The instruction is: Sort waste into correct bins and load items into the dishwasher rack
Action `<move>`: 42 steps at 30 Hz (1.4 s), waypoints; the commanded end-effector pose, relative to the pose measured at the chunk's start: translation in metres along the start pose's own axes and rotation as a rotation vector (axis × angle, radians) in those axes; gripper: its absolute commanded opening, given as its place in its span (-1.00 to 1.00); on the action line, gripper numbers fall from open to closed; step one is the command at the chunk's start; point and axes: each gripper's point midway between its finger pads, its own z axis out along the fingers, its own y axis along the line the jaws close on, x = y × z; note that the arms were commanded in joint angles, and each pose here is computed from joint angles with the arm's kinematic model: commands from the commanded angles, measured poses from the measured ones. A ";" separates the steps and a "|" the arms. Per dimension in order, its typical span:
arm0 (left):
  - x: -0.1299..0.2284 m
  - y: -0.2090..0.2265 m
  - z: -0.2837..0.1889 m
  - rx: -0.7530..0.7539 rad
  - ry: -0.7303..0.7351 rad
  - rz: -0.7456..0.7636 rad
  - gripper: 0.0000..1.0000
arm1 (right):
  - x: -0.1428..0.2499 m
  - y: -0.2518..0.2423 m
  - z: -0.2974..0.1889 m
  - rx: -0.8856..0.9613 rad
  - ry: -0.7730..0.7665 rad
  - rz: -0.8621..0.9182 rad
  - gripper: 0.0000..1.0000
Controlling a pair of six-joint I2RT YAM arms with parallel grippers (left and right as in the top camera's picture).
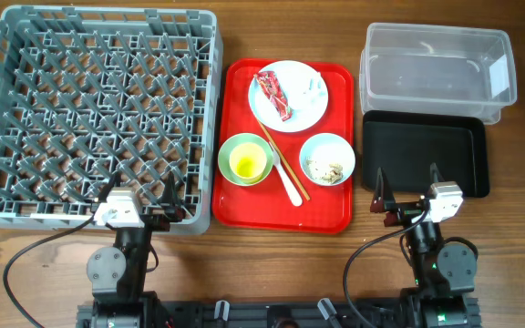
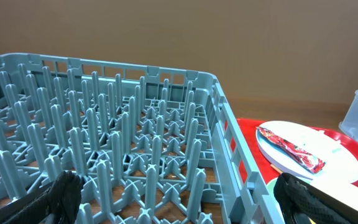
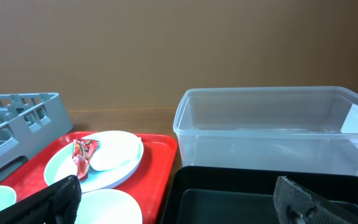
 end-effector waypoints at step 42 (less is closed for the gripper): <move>-0.063 -0.009 0.024 -0.079 0.601 -0.152 1.00 | -0.139 0.087 0.190 -0.248 0.786 0.136 0.97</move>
